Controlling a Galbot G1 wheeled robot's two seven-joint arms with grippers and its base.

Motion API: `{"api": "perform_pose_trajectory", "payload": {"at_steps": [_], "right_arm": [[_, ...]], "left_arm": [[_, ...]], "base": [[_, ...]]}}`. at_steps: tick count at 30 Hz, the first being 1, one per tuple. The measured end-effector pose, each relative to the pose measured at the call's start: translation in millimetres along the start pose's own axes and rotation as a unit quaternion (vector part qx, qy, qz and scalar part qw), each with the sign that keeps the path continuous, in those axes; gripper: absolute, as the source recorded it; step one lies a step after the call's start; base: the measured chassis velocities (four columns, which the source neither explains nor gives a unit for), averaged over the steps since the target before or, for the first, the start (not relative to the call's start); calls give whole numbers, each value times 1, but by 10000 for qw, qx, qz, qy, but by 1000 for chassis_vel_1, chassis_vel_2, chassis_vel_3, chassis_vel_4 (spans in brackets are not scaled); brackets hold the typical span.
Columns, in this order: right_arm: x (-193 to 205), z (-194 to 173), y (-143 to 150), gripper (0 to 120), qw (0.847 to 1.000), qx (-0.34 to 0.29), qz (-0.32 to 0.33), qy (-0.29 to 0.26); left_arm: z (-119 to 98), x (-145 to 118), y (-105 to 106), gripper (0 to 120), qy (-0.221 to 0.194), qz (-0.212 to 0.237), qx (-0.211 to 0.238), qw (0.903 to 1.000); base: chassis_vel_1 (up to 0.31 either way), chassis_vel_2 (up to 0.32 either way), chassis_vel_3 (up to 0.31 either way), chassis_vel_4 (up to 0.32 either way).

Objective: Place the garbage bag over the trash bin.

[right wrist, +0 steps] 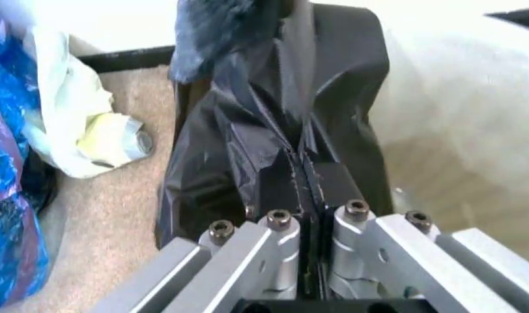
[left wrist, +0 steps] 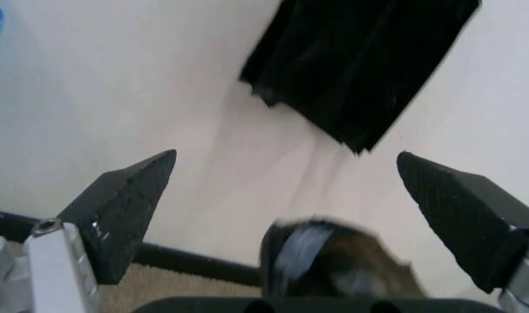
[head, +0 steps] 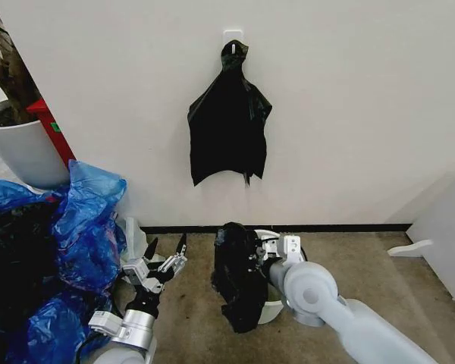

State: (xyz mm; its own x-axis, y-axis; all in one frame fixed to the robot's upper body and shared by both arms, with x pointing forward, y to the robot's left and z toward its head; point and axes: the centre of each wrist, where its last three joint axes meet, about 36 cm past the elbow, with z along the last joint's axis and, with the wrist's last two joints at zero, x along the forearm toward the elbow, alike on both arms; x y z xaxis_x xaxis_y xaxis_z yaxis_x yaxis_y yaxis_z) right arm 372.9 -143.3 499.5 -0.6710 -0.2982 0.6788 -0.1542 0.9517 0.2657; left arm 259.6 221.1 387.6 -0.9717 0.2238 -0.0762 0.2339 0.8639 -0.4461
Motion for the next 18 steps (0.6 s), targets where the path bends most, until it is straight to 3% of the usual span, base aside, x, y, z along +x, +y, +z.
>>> {"api": "perform_pose_trajectory", "payload": {"at_steps": [9,18], "right_arm": [[14,-3,-3,0,9999,102,-40,9],[5,8,-5,0,9998,-14,33,200]], "left_arm": [[3,-19,8,100,405,380,-566,9969],[2,-38,11,100,711,561,-862,9922]], "base": [[0,0,0,0],[0,0,0,0]]}}
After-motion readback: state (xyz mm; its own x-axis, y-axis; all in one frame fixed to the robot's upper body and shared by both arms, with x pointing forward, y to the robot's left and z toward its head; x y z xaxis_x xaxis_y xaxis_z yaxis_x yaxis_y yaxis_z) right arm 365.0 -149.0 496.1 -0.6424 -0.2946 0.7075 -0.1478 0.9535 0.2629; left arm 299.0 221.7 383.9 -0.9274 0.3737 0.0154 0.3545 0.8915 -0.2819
